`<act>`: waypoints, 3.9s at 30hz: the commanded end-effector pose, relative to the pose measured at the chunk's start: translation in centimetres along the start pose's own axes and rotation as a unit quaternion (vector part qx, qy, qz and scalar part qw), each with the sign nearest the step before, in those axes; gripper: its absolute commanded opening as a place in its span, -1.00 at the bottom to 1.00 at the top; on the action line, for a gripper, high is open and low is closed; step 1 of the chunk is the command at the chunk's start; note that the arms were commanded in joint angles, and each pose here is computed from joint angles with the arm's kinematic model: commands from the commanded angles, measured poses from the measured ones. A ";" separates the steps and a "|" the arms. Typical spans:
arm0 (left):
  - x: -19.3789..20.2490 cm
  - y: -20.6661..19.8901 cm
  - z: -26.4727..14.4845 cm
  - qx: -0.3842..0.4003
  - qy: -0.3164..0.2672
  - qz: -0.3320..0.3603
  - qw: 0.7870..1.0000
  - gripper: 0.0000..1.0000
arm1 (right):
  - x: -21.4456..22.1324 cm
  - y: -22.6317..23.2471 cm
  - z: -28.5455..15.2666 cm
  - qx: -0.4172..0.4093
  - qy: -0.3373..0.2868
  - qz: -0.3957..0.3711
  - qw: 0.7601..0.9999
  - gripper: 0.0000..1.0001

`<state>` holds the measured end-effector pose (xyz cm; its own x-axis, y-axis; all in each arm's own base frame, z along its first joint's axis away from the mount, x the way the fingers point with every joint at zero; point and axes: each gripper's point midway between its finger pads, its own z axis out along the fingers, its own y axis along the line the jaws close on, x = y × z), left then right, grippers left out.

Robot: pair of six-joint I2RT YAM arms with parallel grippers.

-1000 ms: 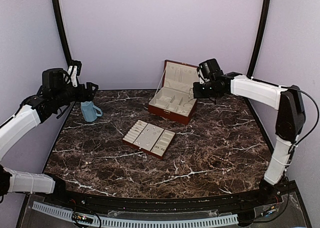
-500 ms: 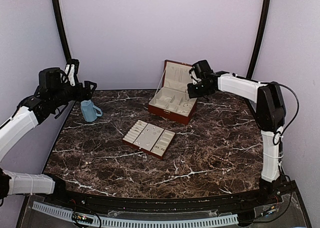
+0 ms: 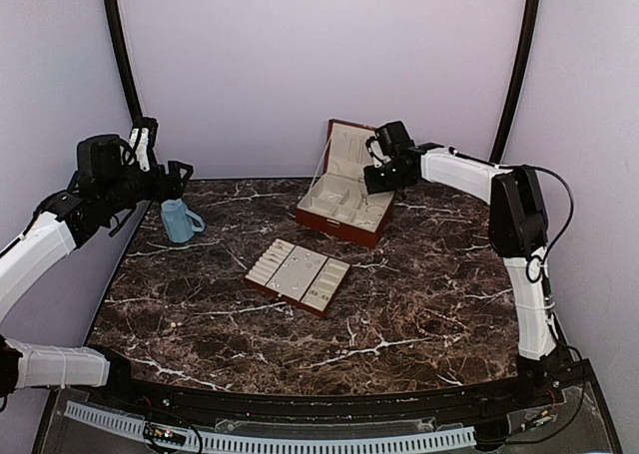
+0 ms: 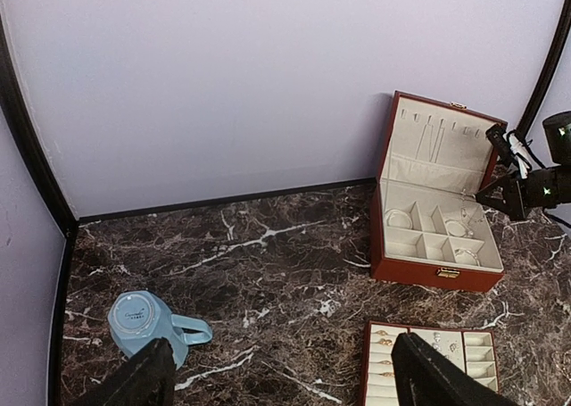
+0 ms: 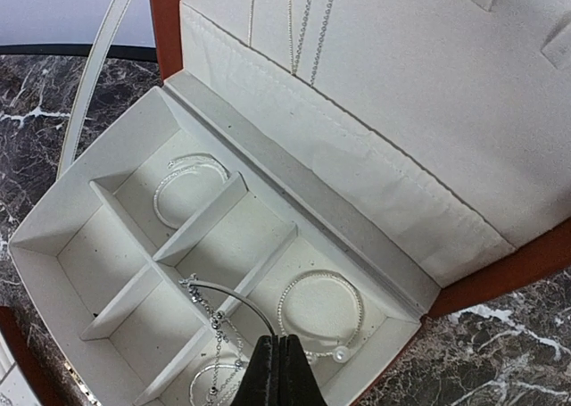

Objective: Organize the mixed jewelry
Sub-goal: Place the bracelet in the bracelet compartment.

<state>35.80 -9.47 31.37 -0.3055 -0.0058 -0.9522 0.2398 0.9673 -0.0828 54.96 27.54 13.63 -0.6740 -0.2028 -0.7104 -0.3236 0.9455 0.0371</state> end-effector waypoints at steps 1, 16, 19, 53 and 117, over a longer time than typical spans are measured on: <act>-0.3 0.2 -0.3 -0.002 -0.011 0.005 1.000 0.74 | -1.2 -0.5 1.2 -0.001 -0.015 0.009 1.000 -1.00; -0.5 0.2 -0.5 -0.003 -0.013 0.005 1.000 0.74 | -1.7 -0.1 2.9 -0.019 -0.023 0.041 0.999 -1.00; -0.4 0.2 -0.4 -0.003 -0.012 0.005 1.000 0.74 | -2.4 0.2 2.7 -0.027 -0.033 0.045 0.998 -1.00; 0.1 0.2 0.2 -0.002 -0.002 0.005 1.000 0.74 | -1.3 1.2 6.8 -0.072 -0.025 0.052 0.996 -1.00; 0.2 0.3 0.2 -0.004 -0.001 0.007 1.000 0.74 | -1.2 0.7 6.6 -0.074 -0.029 0.079 0.994 -1.00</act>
<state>35.91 -9.48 31.09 -0.3121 -0.0026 -0.9500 0.2390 0.9676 -0.0811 59.26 30.50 8.05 -0.7086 -0.0604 -0.7030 -0.3226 0.9138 0.2467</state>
